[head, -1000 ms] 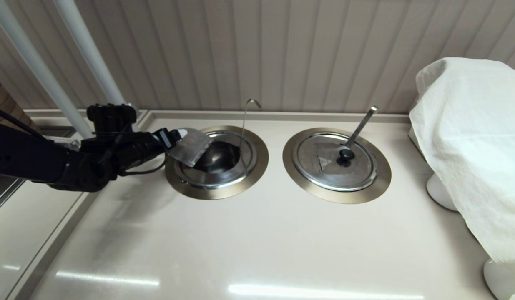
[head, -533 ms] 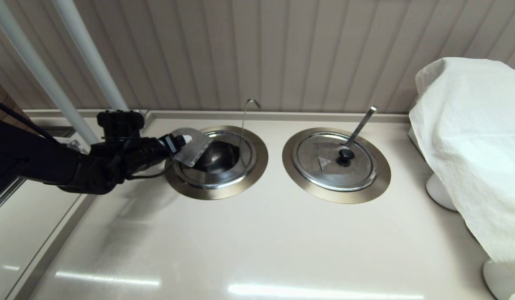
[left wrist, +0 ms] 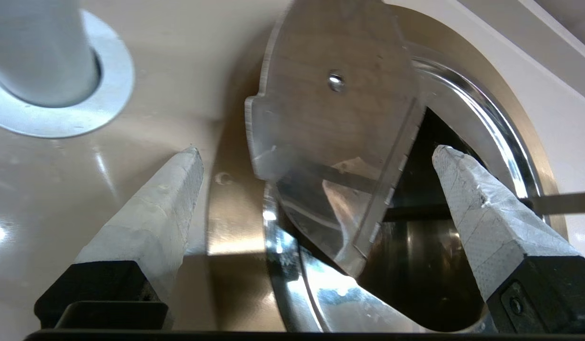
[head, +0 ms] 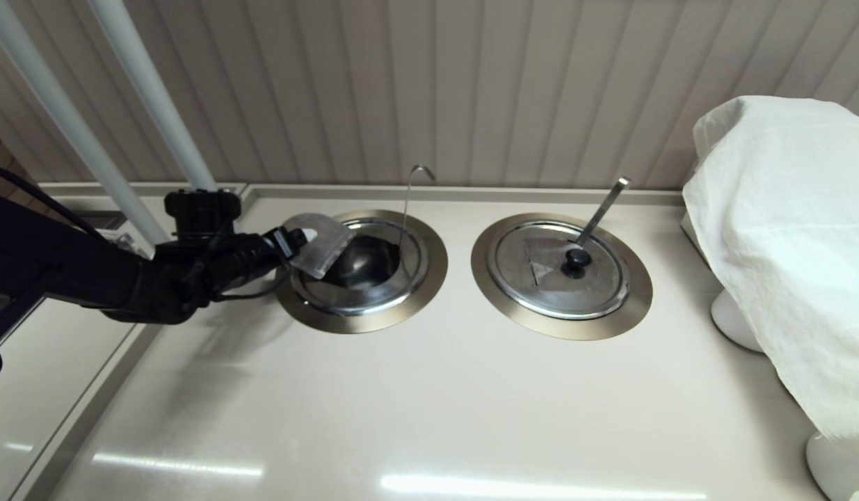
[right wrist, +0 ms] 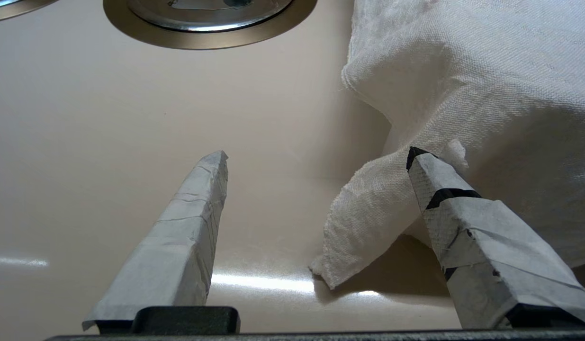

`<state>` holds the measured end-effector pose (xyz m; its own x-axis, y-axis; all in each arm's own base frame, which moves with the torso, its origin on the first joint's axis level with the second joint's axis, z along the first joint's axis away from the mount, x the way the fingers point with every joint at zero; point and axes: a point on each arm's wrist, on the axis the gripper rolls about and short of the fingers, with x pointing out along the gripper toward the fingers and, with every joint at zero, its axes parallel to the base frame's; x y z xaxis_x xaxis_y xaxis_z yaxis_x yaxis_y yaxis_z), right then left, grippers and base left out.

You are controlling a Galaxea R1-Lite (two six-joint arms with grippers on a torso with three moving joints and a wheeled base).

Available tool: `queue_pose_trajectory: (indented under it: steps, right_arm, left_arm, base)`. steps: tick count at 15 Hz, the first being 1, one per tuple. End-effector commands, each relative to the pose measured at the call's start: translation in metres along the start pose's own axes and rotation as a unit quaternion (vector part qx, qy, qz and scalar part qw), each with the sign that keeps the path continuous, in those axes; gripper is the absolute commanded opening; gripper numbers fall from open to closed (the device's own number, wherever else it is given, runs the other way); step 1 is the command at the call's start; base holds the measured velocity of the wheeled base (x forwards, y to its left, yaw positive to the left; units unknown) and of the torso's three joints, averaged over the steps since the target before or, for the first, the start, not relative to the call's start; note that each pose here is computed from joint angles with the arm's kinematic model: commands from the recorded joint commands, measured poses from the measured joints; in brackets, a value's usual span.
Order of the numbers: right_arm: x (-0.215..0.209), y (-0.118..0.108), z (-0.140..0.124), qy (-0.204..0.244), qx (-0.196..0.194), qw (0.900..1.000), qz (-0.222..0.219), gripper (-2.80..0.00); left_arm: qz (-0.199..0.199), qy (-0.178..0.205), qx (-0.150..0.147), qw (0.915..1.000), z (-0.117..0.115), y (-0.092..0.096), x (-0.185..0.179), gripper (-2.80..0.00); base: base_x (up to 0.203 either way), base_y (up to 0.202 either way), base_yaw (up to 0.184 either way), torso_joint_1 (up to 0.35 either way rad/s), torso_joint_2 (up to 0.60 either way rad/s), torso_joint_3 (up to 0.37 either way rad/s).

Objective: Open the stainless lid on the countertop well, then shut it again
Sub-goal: Close the lid

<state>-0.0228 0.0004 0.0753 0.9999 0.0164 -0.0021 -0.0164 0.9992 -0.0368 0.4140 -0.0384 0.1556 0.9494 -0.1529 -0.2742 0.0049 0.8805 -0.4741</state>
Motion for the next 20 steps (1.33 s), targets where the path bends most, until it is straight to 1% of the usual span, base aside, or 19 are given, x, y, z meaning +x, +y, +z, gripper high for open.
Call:
queue_pose_trajectory:
  steps: [1, 3, 6, 10, 11, 13, 14, 20]
  right_arm:
    - [0.000, 0.000, 0.000, 0.000, 0.000, 1.000, 0.000, 0.00]
    - [0.000, 0.000, 0.000, 0.000, 0.000, 1.000, 0.000, 0.00]
    - [0.000, 0.000, 0.000, 0.000, 0.000, 1.000, 0.000, 0.00]
    - [0.000, 0.000, 0.000, 0.000, 0.000, 1.000, 0.000, 0.00]
    - [0.000, 0.000, 0.000, 0.000, 0.000, 1.000, 0.000, 0.00]
    - [0.000, 0.000, 0.000, 0.000, 0.000, 1.000, 0.000, 0.00]
    - [0.000, 0.000, 0.000, 0.000, -0.001, 1.000, 0.000, 0.00]
    - [0.000, 0.000, 0.000, 0.000, 0.000, 1.000, 0.000, 0.00]
  left_arm:
    - [0.003, -0.002, -0.014, 0.9999, 0.000, 0.005, 0.006, 0.00]
    - [0.004, -0.001, -0.021, 0.9998, 0.000, 0.007, 0.007, 0.00]
    - [-0.014, 0.005, -0.033, 0.9993, 0.002, 0.005, 0.004, 0.00]
    - [-0.018, 0.004, -0.036, 0.9992, 0.004, 0.003, 0.002, 0.00]
    - [-0.026, 0.006, -0.037, 0.9990, 0.005, 0.002, -0.001, 0.00]
    - [-0.051, 0.016, -0.057, 0.9970, 0.008, -0.002, -0.007, 0.00]
    - [-0.060, 0.019, -0.062, 0.9961, 0.010, -0.002, -0.009, 0.00]
    - [-0.063, 0.023, -0.063, 0.9958, 0.009, -0.002, -0.009, 0.00]
  base:
    - [0.000, 0.000, 0.000, 0.000, 0.00, 0.000]
    - [0.000, 0.000, 0.000, 0.000, 0.00, 0.000]
    - [0.000, 0.000, 0.000, 0.000, 0.00, 0.000]
    - [0.000, 0.000, 0.000, 0.000, 0.00, 0.000]
    - [0.000, 0.000, 0.000, 0.000, 0.00, 0.000]
    - [0.000, 0.000, 0.000, 0.000, 0.00, 0.000]
    - [0.000, 0.000, 0.000, 0.000, 0.00, 0.000]
    - [0.000, 0.000, 0.000, 0.000, 0.00, 0.000]
